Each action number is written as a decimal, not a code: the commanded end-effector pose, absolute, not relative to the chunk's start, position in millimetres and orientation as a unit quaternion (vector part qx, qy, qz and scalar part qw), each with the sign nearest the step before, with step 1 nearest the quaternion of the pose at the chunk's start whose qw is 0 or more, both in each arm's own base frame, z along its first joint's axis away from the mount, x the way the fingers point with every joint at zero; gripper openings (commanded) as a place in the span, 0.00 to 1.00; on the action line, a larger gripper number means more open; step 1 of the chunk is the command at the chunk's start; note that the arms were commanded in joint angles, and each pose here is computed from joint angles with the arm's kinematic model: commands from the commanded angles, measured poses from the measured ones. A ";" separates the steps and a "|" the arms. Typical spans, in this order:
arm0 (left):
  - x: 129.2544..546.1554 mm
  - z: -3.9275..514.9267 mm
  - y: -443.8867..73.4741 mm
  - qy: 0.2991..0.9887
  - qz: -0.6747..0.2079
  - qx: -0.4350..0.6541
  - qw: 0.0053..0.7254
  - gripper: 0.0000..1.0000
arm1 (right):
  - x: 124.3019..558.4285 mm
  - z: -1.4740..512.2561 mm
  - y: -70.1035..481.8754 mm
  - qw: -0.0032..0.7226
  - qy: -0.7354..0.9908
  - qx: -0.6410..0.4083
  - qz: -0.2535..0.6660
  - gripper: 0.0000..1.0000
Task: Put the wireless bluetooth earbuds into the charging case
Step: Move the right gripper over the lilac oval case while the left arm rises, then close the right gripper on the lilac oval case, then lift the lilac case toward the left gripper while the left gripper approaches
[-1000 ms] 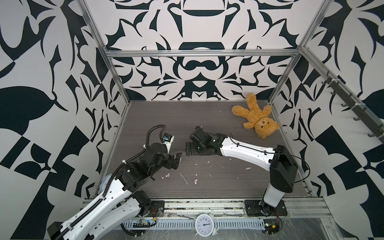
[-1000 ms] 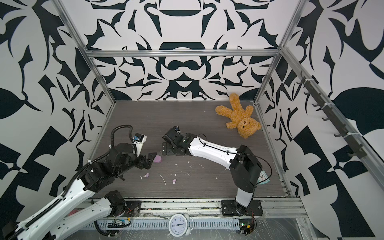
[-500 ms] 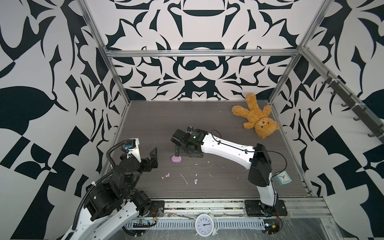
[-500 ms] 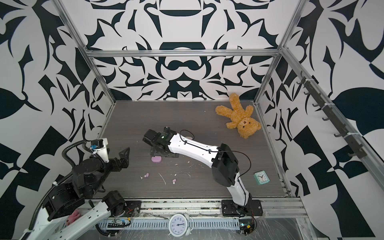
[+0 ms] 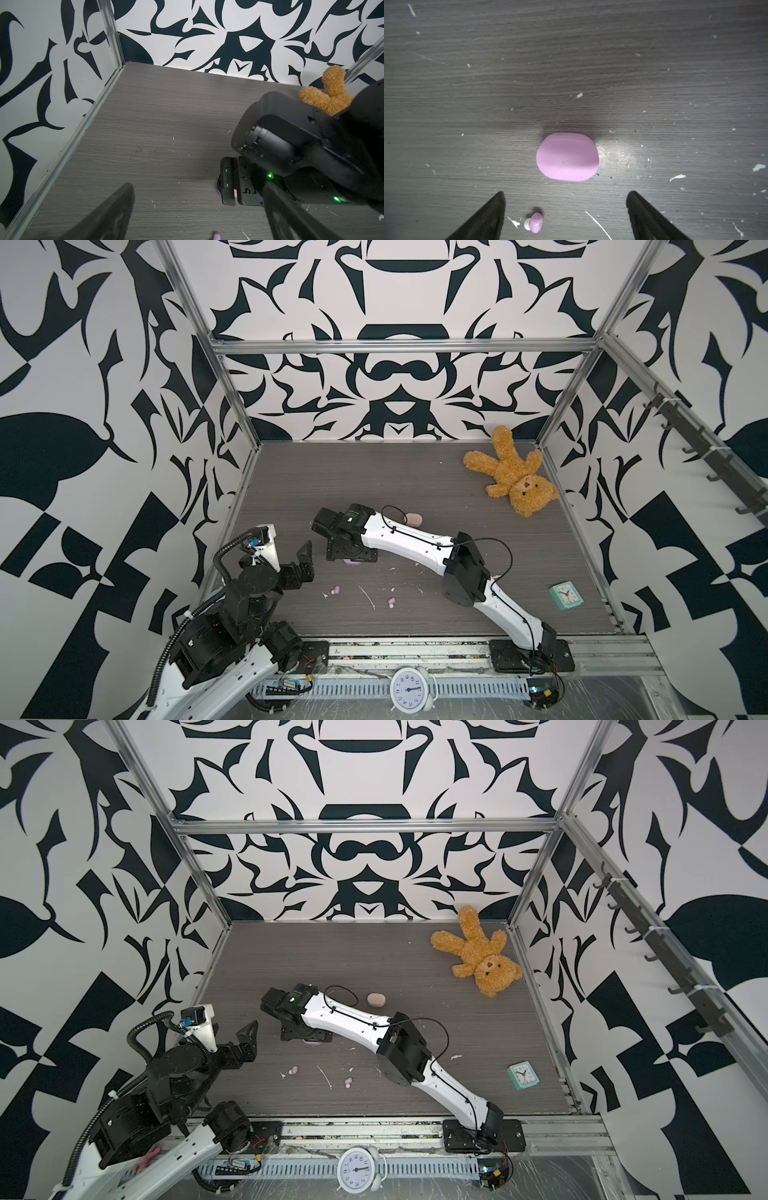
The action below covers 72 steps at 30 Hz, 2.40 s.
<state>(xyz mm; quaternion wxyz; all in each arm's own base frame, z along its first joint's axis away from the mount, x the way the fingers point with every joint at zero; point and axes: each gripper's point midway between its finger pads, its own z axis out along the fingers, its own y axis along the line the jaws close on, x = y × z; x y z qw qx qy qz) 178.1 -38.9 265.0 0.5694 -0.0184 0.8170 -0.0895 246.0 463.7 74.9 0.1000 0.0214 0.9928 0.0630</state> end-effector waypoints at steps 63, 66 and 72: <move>181.7 255.0 -59.5 0.819 -0.112 0.022 0.562 0.99 | 267.6 75.8 456.1 0.113 0.991 -0.004 0.066 0.12; 181.5 252.8 -70.0 0.818 -0.127 0.044 0.559 0.99 | 273.3 101.4 448.3 0.137 0.987 -0.027 0.073 0.00; 182.1 243.2 -95.3 0.823 -0.152 0.099 0.539 0.99 | 284.2 139.3 415.7 0.188 0.978 -0.056 0.070 0.00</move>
